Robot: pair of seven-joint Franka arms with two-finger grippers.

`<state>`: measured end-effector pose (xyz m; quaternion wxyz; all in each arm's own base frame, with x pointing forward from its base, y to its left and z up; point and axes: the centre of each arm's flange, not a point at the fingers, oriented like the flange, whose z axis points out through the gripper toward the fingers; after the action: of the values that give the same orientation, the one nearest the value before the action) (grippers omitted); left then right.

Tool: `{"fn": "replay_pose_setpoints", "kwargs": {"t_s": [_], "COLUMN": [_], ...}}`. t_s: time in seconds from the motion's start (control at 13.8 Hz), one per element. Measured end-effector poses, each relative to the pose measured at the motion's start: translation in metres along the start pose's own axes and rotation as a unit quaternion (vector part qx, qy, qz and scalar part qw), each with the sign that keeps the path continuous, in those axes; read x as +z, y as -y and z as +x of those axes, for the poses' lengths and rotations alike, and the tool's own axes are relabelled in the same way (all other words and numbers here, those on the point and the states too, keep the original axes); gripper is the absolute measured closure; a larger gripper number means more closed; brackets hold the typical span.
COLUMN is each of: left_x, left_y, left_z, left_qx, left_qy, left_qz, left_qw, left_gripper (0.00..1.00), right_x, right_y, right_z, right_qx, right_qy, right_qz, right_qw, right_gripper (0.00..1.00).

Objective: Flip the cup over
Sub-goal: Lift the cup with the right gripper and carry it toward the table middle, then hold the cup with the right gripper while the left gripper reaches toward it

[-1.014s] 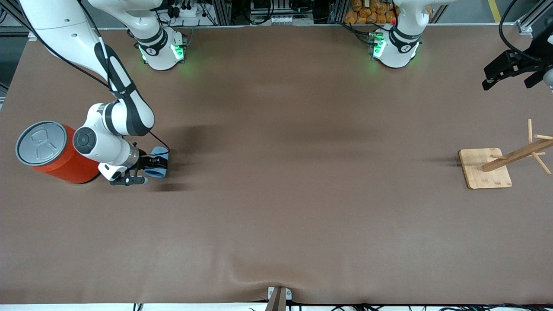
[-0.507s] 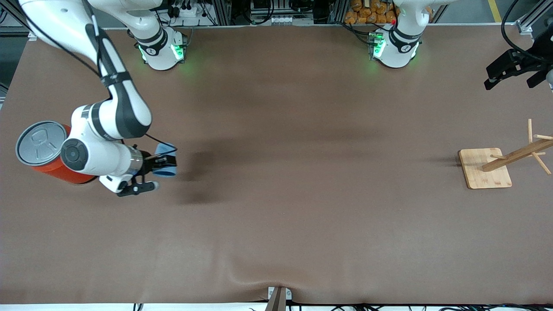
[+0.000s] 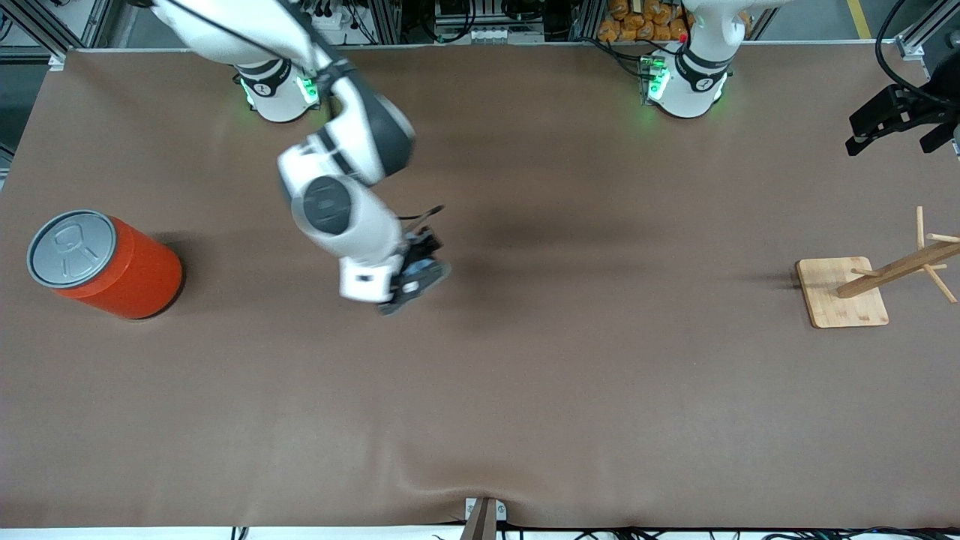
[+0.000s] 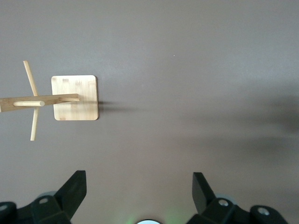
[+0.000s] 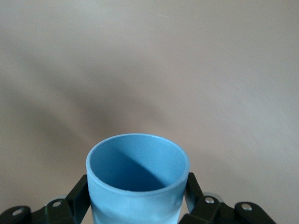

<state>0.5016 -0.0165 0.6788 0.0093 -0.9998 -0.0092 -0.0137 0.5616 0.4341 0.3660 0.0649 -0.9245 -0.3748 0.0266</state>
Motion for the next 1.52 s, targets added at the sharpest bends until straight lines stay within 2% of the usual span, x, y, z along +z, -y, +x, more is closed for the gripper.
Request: {"fn": "replay_pose_setpoints", "kwargs": {"t_s": [0.14,0.29,0.43,0.58,0.72,0.87,1.09,1.23,1.52], "left_x": [0.0,0.0,0.0,0.001,0.001,0.001,0.003,0.004,0.004], "left_y": [0.0,-0.001,-0.001,-0.001,-0.002,-0.001,0.001,0.001,0.005], "left_z": [0.0,0.0,0.0,0.0,0.0,0.0,0.001,0.001,0.002], "left_qx": [0.0,0.001,0.001,0.001,0.001,0.0,-0.002,-0.002,-0.006], "left_qy": [0.0,0.0,0.0,0.001,0.001,0.002,0.003,0.004,0.005], "left_qz": [0.0,0.0,0.0,-0.001,-0.005,-0.006,-0.008,-0.011,-0.012], "left_qw": [1.0,1.0,1.0,1.0,1.0,1.0,1.0,1.0,1.0], "left_gripper": [0.0,0.0,0.0,0.0,0.0,0.0,0.0,0.0,0.0], "right_x": [0.029,0.061,0.081,0.092,0.107,0.12,0.146,0.165,0.179], "right_y": [0.054,0.089,0.122,0.164,0.205,0.224,0.222,0.223,0.227], "right_z": [0.025,0.04,0.048,0.049,0.045,0.042,0.042,0.042,0.04], "right_qx": [-0.119,-0.216,-0.278,-0.322,-0.352,-0.36,-0.324,-0.317,-0.32], "right_qy": [0.007,0.015,0.021,0.015,0.013,0.011,0.015,0.013,0.015], "right_qz": [-0.031,-0.042,-0.061,-0.083,-0.094,-0.102,-0.111,-0.122,-0.126], "right_qw": [0.992,0.975,0.959,0.943,0.931,0.927,0.939,0.94,0.939], "right_gripper": [0.16,0.16,0.16,0.16,0.16,0.16,0.16,0.16,0.16]}}
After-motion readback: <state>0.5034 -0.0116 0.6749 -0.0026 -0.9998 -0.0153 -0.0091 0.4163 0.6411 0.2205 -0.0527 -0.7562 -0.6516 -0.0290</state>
